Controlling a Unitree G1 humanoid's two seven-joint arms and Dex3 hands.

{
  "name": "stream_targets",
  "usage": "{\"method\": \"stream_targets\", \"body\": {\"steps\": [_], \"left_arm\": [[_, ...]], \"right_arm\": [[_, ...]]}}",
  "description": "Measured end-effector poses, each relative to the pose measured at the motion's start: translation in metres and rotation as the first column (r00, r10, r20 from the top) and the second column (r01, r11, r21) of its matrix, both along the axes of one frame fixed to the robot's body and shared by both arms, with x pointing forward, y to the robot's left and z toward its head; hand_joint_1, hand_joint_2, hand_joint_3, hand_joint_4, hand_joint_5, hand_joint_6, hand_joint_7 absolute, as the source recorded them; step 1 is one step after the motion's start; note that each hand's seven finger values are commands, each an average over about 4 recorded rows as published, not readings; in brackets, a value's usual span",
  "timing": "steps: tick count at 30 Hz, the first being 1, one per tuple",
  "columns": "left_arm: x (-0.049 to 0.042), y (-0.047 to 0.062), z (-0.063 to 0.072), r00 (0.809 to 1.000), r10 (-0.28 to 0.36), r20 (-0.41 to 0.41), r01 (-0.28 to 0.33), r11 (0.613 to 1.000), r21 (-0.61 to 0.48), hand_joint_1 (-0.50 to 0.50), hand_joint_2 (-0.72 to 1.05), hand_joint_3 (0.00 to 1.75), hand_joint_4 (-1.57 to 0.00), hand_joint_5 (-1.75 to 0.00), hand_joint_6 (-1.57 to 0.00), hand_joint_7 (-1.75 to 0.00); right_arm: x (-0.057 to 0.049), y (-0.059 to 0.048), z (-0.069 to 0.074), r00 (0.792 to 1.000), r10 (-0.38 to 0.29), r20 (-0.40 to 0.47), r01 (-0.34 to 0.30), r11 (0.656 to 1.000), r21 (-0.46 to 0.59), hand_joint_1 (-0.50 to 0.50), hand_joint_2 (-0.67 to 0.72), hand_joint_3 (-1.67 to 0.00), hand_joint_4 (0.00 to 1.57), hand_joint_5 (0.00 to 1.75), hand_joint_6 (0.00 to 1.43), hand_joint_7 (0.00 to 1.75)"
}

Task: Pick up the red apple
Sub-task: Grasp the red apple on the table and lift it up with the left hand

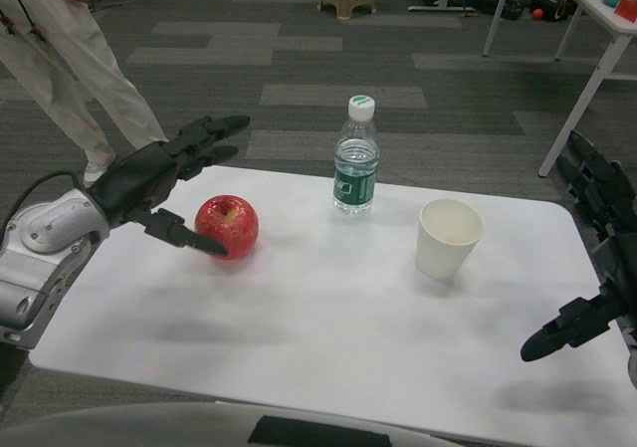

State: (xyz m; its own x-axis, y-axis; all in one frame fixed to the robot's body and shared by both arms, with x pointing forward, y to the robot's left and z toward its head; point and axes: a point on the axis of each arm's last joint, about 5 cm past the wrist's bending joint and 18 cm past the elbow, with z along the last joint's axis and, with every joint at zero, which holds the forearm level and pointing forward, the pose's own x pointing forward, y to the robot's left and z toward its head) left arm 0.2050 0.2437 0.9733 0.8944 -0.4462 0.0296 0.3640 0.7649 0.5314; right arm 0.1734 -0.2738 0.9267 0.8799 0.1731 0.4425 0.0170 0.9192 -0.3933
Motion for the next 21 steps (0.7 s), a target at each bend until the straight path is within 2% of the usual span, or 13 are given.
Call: {"method": "stream_targets", "body": {"steps": [2, 5, 14, 21], "left_arm": [[0.0013, -0.001, 0.003, 1.0, 0.002, -0.012, -0.001, 0.998, 0.062, -0.48, -0.28, 0.0, 0.0, -0.51, 0.0, -0.28], [0.0025, -0.001, 0.004, 1.0, 0.008, -0.03, -0.004, 0.992, 0.123, -0.48, -0.35, 0.0, 0.0, -0.51, 0.0, -0.28], [0.005, -0.005, 0.008, 0.999, 0.012, -0.049, 0.0, 0.972, 0.235, -0.48, -0.24, 0.0, 0.0, -0.51, 0.0, -0.28], [0.0154, -0.023, 0.012, 0.998, -0.023, -0.05, 0.041, 0.915, 0.402, -0.48, -0.19, 0.0, 0.0, -0.51, 0.0, -0.28]], "right_arm": [[0.0, 0.0, 0.0, 1.0, 0.002, -0.001, -0.002, 1.0, 0.002, -0.46, 0.34, 0.0, 0.0, 0.0, 0.0, 0.14], [0.0, 0.0, -0.001, 1.0, 0.002, -0.004, -0.002, 1.0, 0.003, -0.44, 0.38, 0.0, 0.0, 0.0, 0.0, 0.14], [0.001, 0.001, -0.002, 1.0, 0.006, -0.012, -0.006, 1.0, 0.004, -0.45, 0.34, 0.0, 0.0, 0.0, 0.0, 0.14], [0.004, 0.003, -0.003, 1.0, 0.014, -0.014, -0.014, 1.0, 0.005, -0.42, 0.34, 0.0, 0.0, 0.0, 0.0, 0.14]]}}
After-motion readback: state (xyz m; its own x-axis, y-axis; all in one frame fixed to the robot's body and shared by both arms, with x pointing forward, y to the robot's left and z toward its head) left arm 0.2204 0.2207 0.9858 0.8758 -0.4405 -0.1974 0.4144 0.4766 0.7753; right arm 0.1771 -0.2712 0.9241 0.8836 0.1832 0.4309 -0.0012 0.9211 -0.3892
